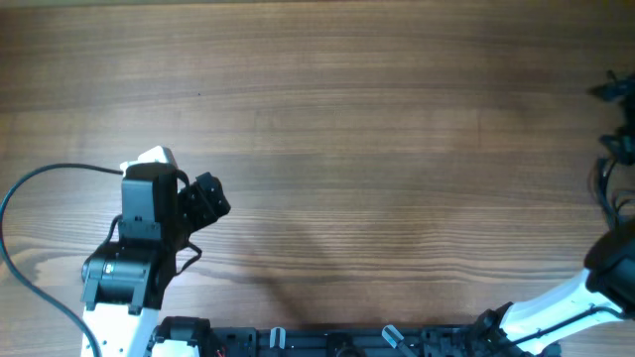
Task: Untangle cables
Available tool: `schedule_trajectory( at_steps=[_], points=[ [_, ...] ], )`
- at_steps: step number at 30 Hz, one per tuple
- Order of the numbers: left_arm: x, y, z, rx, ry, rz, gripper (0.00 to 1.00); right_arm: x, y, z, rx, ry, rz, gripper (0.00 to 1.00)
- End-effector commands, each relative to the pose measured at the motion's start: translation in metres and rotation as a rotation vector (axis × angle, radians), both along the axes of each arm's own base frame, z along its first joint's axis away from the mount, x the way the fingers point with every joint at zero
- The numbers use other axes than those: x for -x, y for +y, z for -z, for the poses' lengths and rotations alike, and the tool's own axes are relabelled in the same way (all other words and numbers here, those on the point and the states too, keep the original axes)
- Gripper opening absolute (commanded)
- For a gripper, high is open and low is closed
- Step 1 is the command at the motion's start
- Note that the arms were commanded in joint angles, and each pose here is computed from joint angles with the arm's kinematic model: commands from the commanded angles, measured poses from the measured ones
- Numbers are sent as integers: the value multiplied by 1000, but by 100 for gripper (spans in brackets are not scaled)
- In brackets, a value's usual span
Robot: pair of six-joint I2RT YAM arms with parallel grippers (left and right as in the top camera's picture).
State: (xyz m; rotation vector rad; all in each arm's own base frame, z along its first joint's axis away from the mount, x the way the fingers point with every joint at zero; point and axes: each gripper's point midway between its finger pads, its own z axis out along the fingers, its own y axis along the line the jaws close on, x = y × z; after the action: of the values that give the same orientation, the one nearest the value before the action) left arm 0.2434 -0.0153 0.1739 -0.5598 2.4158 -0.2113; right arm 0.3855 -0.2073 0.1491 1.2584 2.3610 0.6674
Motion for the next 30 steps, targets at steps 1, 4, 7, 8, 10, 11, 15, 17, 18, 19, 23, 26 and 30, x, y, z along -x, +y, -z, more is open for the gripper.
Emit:
schedule_trajectory(
  at_steps=[1, 4, 7, 8, 10, 11, 15, 17, 18, 19, 23, 26, 30],
  points=[
    [18, 0, -24, 10, -79, 17, 85, -6, 55, -33, 165, -54, -269, 100],
    [38, 2, -50, 15, -173, 20, 86, -2, 112, -89, 244, -190, -431, 100],
    [67, 5, -82, 28, -313, 20, 87, 48, 195, -183, 314, -467, -648, 100],
    [79, 6, -88, 39, -357, 13, 85, 81, 215, -216, 342, -567, -683, 100],
    [88, 6, -92, 57, -391, 1, 81, 128, 236, -247, 394, -663, -696, 100],
    [90, 5, -93, 72, -399, 4, 81, 150, 247, -260, 411, -716, -703, 100],
    [93, -8, -95, 122, -406, 66, 87, 258, 314, -324, 504, -1125, -835, 100],
    [93, -9, -97, 124, -409, 69, 90, 310, 326, -330, 678, -1227, -794, 100],
    [93, -9, -97, 118, -411, 74, 91, 335, 330, -328, 744, -1258, -768, 100],
    [93, -9, -98, 118, -415, 74, 92, 365, 336, -323, 789, -1312, -768, 100],
    [91, -9, -102, 119, -432, 75, 94, 385, 327, -323, 837, -1347, -737, 100],
    [91, -9, -103, 120, -437, 75, 95, 397, 326, -321, 740, -1376, -805, 100],
    [91, -9, -102, 119, -435, 75, 95, 406, 296, -290, 884, -1218, -782, 100]
  ],
)
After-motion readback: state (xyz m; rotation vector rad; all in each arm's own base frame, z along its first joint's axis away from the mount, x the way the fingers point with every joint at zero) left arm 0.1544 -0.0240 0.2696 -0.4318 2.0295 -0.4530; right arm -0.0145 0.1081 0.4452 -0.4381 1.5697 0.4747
